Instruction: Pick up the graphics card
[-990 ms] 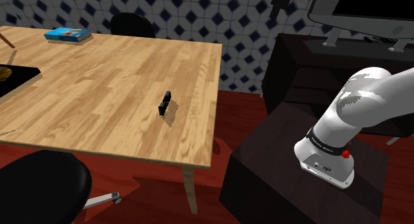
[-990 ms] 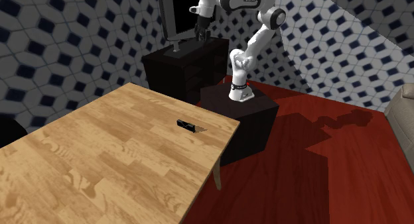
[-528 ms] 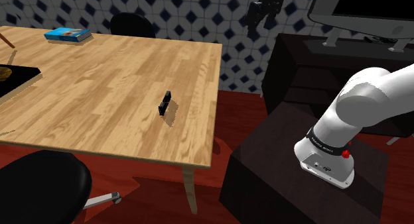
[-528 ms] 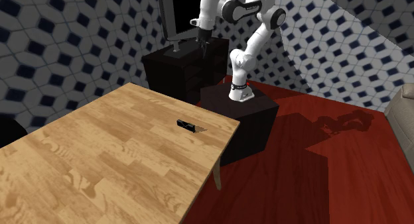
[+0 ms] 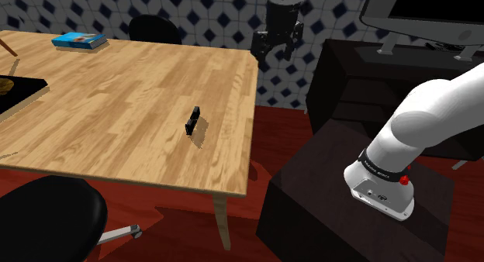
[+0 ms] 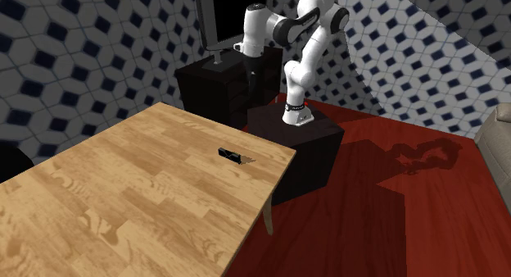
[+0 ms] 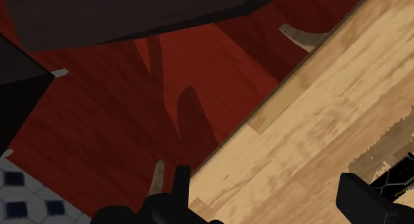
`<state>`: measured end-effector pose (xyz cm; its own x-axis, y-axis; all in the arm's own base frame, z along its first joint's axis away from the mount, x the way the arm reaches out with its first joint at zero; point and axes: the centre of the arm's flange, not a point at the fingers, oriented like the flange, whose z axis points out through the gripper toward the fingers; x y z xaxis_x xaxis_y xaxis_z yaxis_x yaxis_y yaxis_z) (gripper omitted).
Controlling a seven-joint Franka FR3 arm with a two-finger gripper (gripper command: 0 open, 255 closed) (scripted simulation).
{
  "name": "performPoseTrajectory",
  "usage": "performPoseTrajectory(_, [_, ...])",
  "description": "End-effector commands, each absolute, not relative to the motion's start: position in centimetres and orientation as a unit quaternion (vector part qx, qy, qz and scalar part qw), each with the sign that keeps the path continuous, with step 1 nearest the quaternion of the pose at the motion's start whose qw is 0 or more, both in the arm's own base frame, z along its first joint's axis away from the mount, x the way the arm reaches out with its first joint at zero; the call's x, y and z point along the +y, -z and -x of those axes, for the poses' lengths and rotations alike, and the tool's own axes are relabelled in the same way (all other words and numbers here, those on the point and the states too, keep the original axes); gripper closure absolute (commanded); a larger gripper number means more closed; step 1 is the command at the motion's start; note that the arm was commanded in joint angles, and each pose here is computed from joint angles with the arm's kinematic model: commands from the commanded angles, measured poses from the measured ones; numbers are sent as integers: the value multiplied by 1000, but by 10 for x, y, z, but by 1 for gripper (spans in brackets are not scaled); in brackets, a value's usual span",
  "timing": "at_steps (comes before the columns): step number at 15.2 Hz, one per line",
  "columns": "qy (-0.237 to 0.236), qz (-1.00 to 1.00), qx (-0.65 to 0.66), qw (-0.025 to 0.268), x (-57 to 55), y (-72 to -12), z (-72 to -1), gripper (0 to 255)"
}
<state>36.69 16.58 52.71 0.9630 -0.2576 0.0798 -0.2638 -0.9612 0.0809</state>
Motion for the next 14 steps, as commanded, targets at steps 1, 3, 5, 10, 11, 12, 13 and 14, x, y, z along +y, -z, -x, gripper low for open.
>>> performPoseTrajectory(1, [-29,-986,-162,41,184,-512,-381,0])
performPoseTrajectory(3, [-23,-981,-189,38,202,-498,-395,0])
performPoseTrajectory(5, [-18,-976,-216,35,219,-483,-409,0])
performPoseTrajectory(10, [-4,-959,-284,26,258,-448,-448,0])
performPoseTrajectory(11, [-2,-955,-297,25,266,-440,-456,0])
performPoseTrajectory(12, [1,-950,-310,23,273,-433,-465,0])
performPoseTrajectory(13, [4,-946,-324,21,280,-426,-474,0])
performPoseTrajectory(14, [7,-941,-337,19,286,-419,-483,0])
